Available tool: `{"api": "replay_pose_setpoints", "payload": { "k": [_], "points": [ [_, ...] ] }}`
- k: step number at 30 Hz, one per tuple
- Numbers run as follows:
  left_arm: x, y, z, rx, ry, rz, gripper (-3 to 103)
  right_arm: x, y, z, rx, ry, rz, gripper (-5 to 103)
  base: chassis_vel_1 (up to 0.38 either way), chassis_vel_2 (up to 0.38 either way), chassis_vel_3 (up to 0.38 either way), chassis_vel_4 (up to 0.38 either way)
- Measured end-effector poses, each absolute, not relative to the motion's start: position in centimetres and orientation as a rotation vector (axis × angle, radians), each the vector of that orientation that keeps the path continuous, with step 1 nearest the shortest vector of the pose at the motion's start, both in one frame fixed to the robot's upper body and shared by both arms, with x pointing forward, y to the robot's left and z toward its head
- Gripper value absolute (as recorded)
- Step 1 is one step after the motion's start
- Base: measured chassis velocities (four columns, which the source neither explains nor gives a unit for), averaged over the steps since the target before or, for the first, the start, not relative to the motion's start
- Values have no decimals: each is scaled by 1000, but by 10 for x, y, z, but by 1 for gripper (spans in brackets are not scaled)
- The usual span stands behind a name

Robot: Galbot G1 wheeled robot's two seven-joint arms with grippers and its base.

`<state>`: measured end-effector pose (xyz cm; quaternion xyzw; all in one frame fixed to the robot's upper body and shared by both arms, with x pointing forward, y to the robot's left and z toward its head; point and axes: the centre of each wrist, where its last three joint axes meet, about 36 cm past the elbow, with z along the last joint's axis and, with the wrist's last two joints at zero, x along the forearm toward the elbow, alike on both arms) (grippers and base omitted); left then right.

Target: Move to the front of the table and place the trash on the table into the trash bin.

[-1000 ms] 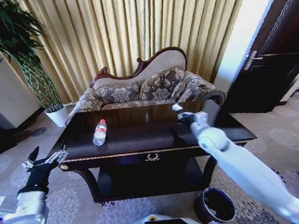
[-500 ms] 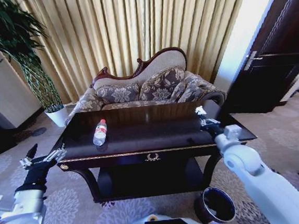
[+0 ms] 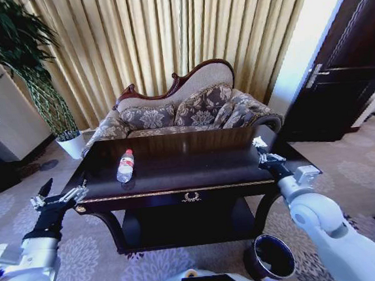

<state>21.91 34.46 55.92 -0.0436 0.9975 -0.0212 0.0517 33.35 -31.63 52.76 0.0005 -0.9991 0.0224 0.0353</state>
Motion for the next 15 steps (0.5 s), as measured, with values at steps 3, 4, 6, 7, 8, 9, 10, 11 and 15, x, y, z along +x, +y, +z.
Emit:
{"api": "replay_pose_setpoints", "payload": {
  "k": [3,4,6,7,8,9,10,11,15],
  "points": [
    [219,345,559,-136,3036,-66,100,334,-314,528,9,-3072,70,0,53,-67,-71,53],
    [218,344,558,-141,3039,-70,100,335,-313,528,14,-3076,70,0,70,-73,-74,86],
    [217,344,558,-145,3041,-72,100,336,-312,529,15,-3079,71,0,86,-86,-74,91],
    [217,344,557,-147,3042,-72,100,337,-312,529,14,-3082,72,0,113,-97,-72,91],
    [217,344,557,-147,3042,-72,100,337,-312,529,14,-3082,72,0,113,-97,-72,91],
    [217,344,558,-148,3042,-72,100,337,-313,529,11,-3081,73,0,113,-97,-100,96],
    [217,344,558,-149,3042,-71,100,338,-314,528,7,-3078,74,0,121,-99,-115,132],
    [217,344,558,-149,3041,-71,100,338,-314,527,5,-3076,73,0,109,-119,-115,110],
    [217,344,557,-149,3042,-72,100,338,-315,525,-3,-3072,71,0,111,-108,-115,110]
  ]
}}
